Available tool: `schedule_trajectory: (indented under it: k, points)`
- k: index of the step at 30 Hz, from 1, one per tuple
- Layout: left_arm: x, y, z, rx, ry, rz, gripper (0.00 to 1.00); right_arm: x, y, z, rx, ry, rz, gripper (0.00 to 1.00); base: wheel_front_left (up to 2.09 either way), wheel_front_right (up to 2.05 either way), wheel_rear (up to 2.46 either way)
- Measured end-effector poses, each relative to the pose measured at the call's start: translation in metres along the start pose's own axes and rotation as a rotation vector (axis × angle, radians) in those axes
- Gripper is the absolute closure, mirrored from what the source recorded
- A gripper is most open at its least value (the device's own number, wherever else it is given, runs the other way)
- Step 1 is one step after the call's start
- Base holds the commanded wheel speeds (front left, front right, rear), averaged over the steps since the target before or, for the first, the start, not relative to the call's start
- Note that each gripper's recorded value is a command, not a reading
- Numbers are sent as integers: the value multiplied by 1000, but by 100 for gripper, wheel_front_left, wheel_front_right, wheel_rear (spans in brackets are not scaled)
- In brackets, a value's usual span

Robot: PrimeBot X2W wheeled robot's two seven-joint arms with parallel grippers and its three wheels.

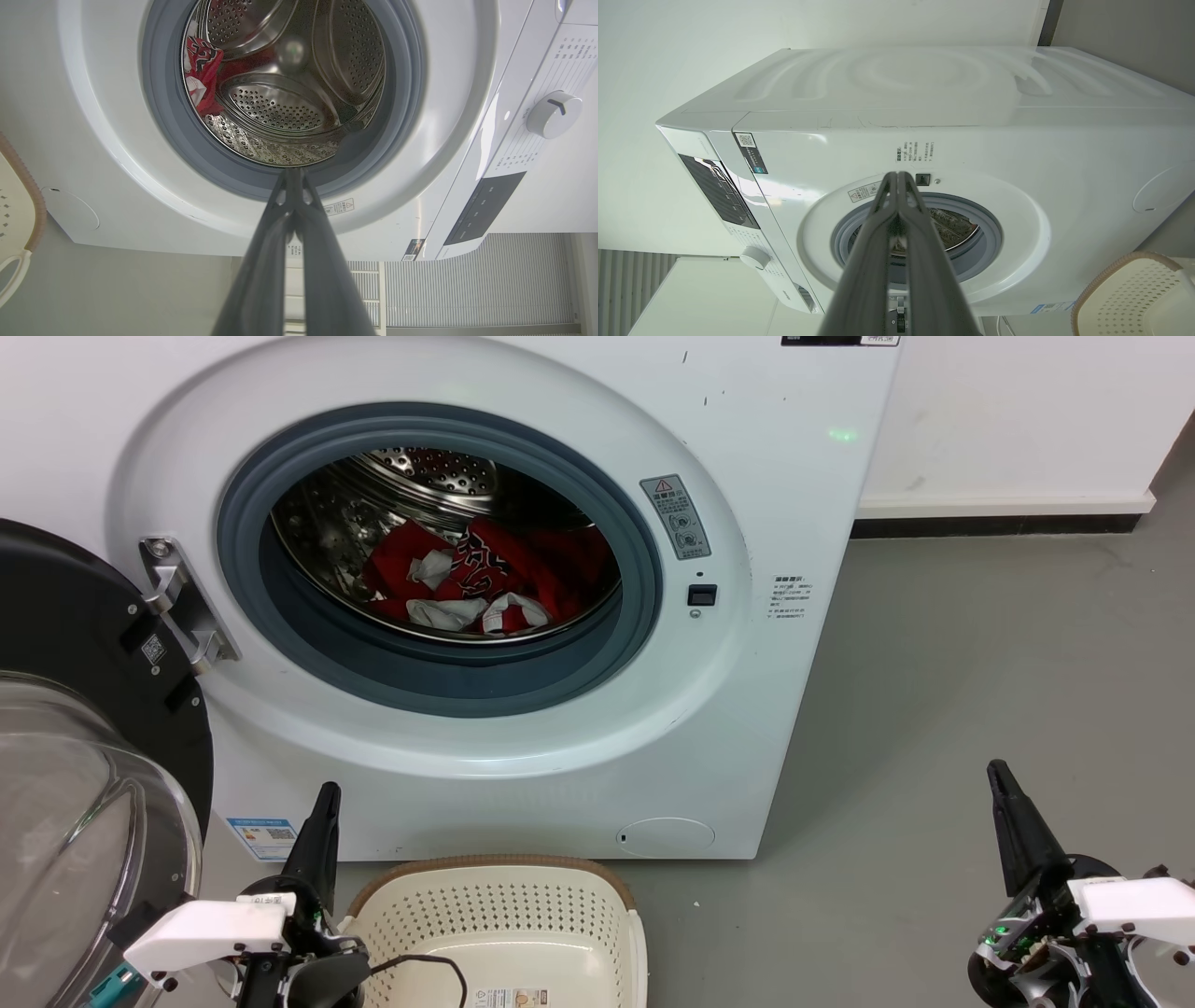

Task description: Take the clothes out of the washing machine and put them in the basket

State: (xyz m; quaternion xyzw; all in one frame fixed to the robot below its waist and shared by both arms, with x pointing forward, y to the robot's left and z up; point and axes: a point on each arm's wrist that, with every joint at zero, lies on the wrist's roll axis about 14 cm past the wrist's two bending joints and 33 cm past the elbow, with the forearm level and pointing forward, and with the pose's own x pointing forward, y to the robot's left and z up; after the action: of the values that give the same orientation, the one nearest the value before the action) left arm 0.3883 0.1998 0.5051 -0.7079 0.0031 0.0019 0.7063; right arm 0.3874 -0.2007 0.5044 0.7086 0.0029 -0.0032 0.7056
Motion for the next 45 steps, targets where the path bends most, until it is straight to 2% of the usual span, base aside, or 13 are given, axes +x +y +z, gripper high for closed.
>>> schedule_trajectory:
  k: [13,14,19,27,36,45]
  points:
    - [0,0,0,0,0,0,100,0,0,0,0,0,0,100,0,0,0]
    - [0,0,0,0,0,0,0,0,0,0,0,0,0,0,0,0,0]
    - [-9,21,-2,-4,0,61,0,-10,-20,0,6,-7,-60,0,0,0,0]
    - [-7,13,-7,45,-2,41,0,-10,-17,-3,-48,-15,-50,0,0,0,0]
    - [-4,2,-9,212,-7,10,0,-10,-9,0,-252,-30,-33,0,0,0,0]
    - [-3,-4,-14,430,0,-13,0,-12,-1,-1,-491,-33,-10,0,0,0,0]
